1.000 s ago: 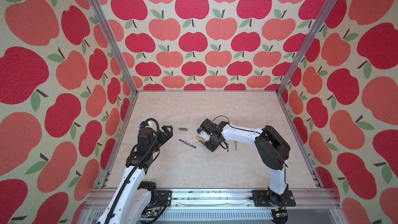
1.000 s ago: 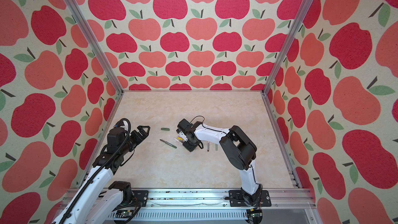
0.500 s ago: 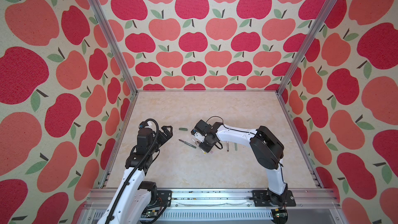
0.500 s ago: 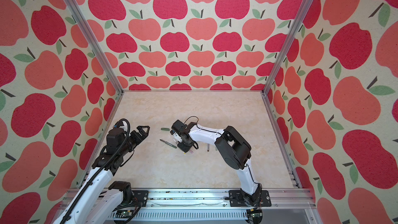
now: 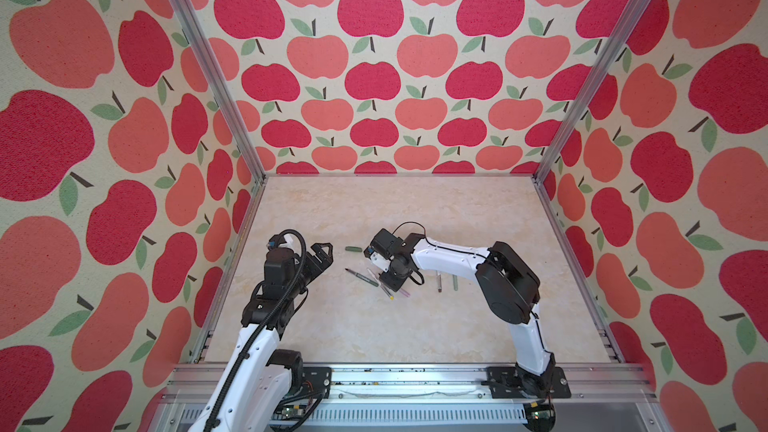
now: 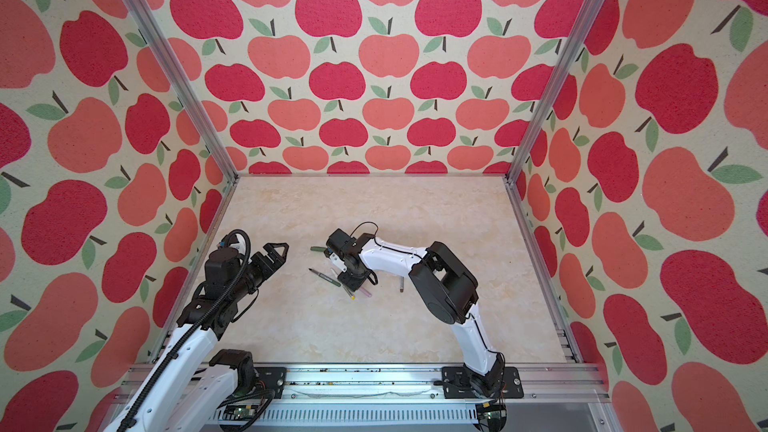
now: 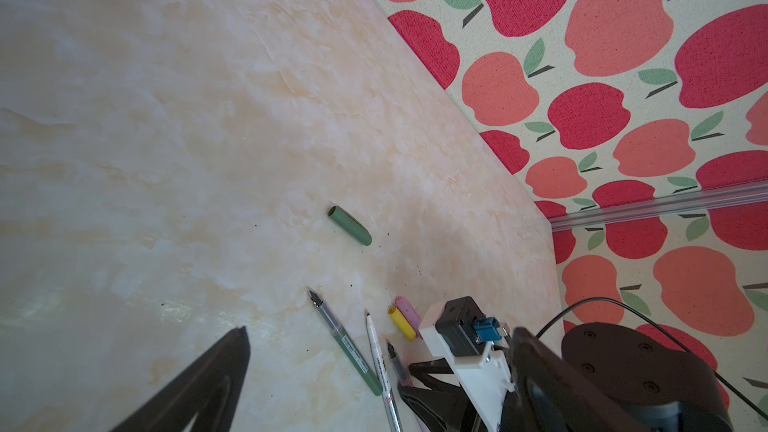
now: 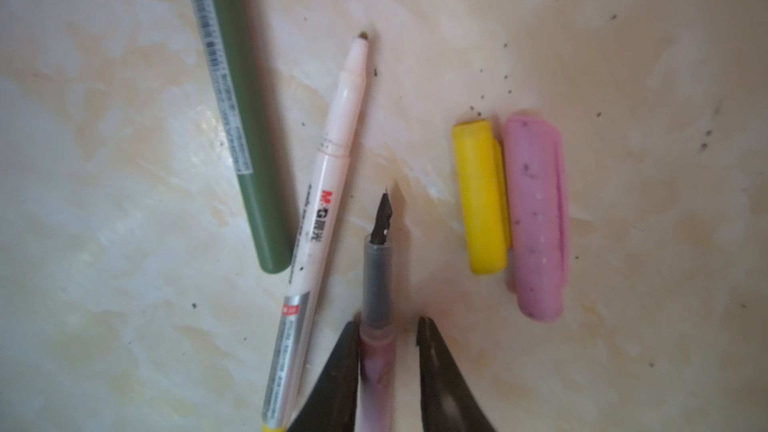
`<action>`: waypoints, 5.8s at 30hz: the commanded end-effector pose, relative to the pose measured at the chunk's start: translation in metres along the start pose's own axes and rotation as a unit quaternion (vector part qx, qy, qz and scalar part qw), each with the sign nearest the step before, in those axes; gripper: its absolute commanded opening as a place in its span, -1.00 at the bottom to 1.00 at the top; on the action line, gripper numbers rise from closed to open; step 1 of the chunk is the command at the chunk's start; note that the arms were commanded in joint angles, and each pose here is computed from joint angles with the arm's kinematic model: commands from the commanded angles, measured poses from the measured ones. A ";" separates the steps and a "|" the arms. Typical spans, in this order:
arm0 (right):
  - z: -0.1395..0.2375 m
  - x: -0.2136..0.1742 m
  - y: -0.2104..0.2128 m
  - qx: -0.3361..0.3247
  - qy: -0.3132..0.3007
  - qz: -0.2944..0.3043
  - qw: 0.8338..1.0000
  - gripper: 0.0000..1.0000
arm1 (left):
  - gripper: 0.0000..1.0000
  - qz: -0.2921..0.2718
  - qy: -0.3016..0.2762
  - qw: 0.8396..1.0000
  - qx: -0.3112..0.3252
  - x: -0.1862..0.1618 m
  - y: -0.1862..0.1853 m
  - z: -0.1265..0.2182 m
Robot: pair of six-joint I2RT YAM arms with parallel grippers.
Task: Insert the pens into the pen caps
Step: 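Grasp the pink fountain pen with the right gripper while the left arm draws back, then lift the pink pen nib-up toward the left gripper while it reaches in, then close the left gripper on the pink pen while the right gripper opens, then move the right gripper down to the pink cap on the table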
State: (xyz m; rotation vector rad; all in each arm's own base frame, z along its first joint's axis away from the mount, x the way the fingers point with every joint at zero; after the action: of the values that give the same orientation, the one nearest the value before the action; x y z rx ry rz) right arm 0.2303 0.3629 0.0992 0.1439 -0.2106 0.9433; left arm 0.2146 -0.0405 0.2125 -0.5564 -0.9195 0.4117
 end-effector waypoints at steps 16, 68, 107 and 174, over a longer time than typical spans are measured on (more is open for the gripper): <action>-0.024 -0.008 0.005 0.014 0.038 0.013 0.999 -0.70 | 0.99 -0.012 -0.021 1.000 -0.009 0.004 -0.001 0.008; 0.242 0.052 -0.043 0.358 -0.408 -0.169 0.823 -0.89 | 0.79 -0.118 0.127 0.862 -0.476 0.002 -0.127 -0.001; 0.220 0.056 -0.027 0.357 -0.386 -0.160 0.835 -0.90 | -0.41 -0.075 0.147 0.853 -0.496 0.003 -0.143 -0.025; 0.025 0.031 -0.053 -0.023 -0.030 -0.067 0.997 -0.04 | -1.00 -0.171 0.202 0.928 -0.261 -0.021 -0.075 0.007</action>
State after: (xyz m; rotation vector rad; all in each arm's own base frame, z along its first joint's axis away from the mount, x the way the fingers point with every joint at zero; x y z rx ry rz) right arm 0.2874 0.3515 0.1305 0.2307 -0.2639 0.7339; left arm 0.2039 -0.1102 0.2502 -0.9141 -0.6862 -0.2716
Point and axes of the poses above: each gripper's point midway between its finger pads, its own z axis back along the fingers, its own y axis along the line the jaws close on, x = y × z, the point moved 8 cm from there along z, back along the fingers, and after that the axes turned 7 degrees about -z, right-handed, at the moved point
